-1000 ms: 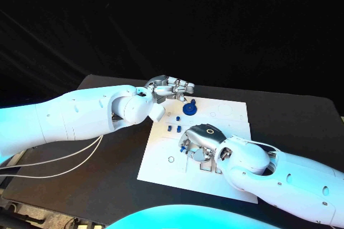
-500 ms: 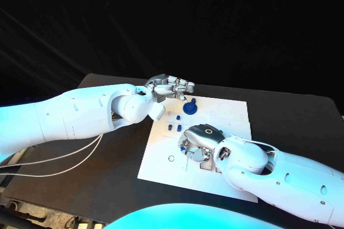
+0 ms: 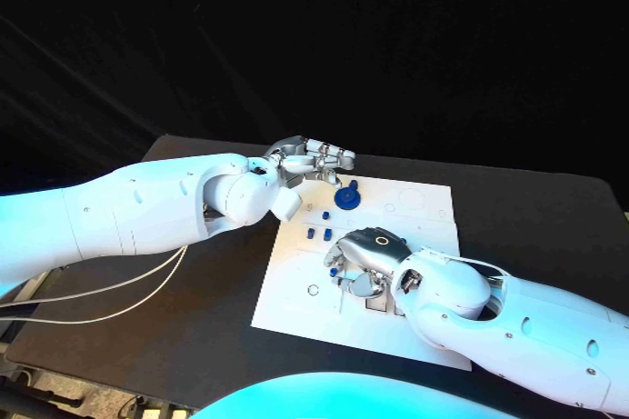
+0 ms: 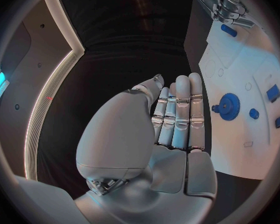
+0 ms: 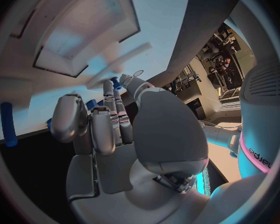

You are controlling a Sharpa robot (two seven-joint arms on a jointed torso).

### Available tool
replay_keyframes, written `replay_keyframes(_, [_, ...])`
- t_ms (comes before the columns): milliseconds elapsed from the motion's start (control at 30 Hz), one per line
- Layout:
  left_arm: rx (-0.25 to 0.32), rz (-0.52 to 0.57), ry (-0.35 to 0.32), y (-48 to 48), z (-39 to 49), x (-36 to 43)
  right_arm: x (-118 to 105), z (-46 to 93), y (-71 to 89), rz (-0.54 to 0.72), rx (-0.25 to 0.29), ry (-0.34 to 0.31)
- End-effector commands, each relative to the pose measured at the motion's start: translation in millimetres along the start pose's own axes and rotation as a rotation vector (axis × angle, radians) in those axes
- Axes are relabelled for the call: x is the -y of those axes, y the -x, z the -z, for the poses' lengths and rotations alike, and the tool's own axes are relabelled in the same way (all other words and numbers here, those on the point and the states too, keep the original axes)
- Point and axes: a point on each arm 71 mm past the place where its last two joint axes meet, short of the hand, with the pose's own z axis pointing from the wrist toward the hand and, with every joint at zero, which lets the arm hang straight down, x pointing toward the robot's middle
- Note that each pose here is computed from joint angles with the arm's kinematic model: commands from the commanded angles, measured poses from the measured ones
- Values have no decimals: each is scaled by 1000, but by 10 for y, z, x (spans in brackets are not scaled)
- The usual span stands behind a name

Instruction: Assemble the parts on the task board

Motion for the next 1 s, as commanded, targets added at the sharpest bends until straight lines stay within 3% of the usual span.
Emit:
replay_keyframes(33, [-23,6,0,-23,1,9,39,34,-1,16,20,-28])
replay_keyframes(267, [-22,6,2,-9,8,8,83,191,84,24,64,-54])
replay_keyframes(500, [-20,5,5,17,24,7,280,435,342,38,99,-115])
replay_keyframes(667, [-16,4,4,40,33,7,610,631,549,63,62,-206])
replay_keyframes(767, [-14,4,4,49,36,7,777,711,596,83,37,-253])
replay_keyframes(1000, [-11,4,4,62,37,4,905,748,599,100,5,-282])
